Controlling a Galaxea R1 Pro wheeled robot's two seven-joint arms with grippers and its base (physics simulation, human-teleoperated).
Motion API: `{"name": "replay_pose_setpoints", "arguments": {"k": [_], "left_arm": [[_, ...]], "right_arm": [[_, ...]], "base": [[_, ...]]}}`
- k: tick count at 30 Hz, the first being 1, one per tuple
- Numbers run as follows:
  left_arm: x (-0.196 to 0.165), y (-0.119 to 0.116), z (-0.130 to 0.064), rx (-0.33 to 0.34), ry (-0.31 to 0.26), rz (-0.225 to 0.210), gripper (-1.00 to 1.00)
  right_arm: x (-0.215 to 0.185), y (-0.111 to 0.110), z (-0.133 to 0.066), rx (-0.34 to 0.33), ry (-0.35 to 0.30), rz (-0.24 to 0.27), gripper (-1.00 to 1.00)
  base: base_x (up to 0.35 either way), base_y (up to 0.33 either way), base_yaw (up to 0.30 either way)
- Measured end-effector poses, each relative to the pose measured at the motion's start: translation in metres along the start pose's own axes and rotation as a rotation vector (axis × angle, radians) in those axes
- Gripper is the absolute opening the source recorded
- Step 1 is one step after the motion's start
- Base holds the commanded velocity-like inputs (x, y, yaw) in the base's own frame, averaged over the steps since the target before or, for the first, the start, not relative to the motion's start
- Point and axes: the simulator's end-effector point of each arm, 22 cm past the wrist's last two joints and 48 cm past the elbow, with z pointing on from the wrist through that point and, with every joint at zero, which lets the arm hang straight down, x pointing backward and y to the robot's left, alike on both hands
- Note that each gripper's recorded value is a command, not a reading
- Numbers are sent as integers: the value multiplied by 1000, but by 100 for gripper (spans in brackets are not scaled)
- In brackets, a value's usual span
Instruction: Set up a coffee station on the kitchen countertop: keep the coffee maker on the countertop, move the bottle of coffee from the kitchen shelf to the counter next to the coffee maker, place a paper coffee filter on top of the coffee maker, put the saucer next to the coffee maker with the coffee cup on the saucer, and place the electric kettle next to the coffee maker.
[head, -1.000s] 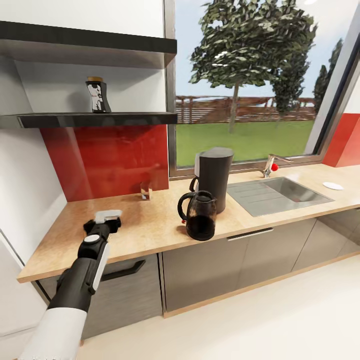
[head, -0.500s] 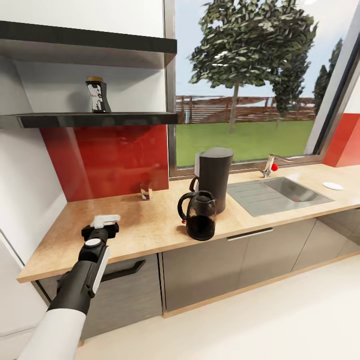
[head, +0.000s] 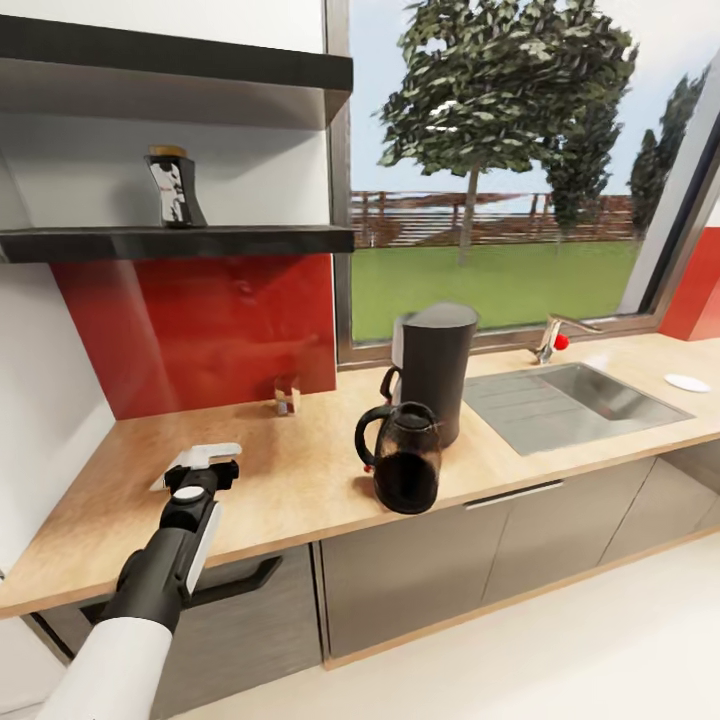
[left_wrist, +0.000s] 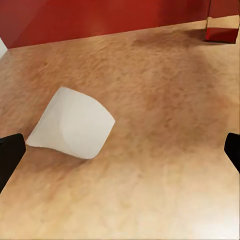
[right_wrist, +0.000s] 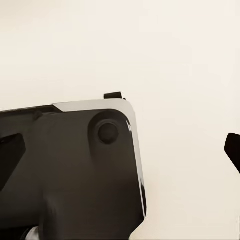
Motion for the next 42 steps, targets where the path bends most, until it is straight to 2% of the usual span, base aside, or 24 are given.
{"name": "replay_pose_setpoints", "arguments": {"k": [7,16,21,34,37,40,42], "left_arm": [[7,6,4,-10,14,10,100],[7,33,10,-50,11,31,100],[8,48,12,-70,13,43,100],[29,48,17,-70,57,56,100],[51,50,21,-75,103,59,100],[69,59,25,-89,136,41,100],[76,67,28,-103,137,22,100]], "right_arm": [[0,0,0,0,2,0,100],[0,0,0,0,2,0,100],[1,0,0,0,1,0,100],[0,0,0,0,2,0,100],[0,0,0,0,2,0,100],[1,0,0,0,2,0,100],[1,0,0,0,3,0,100]], "base": [[183,0,0],[22,0,0],[204,0,0],[49,0,0],[0,0,0],[0,0,0],[0,0,0]]}}
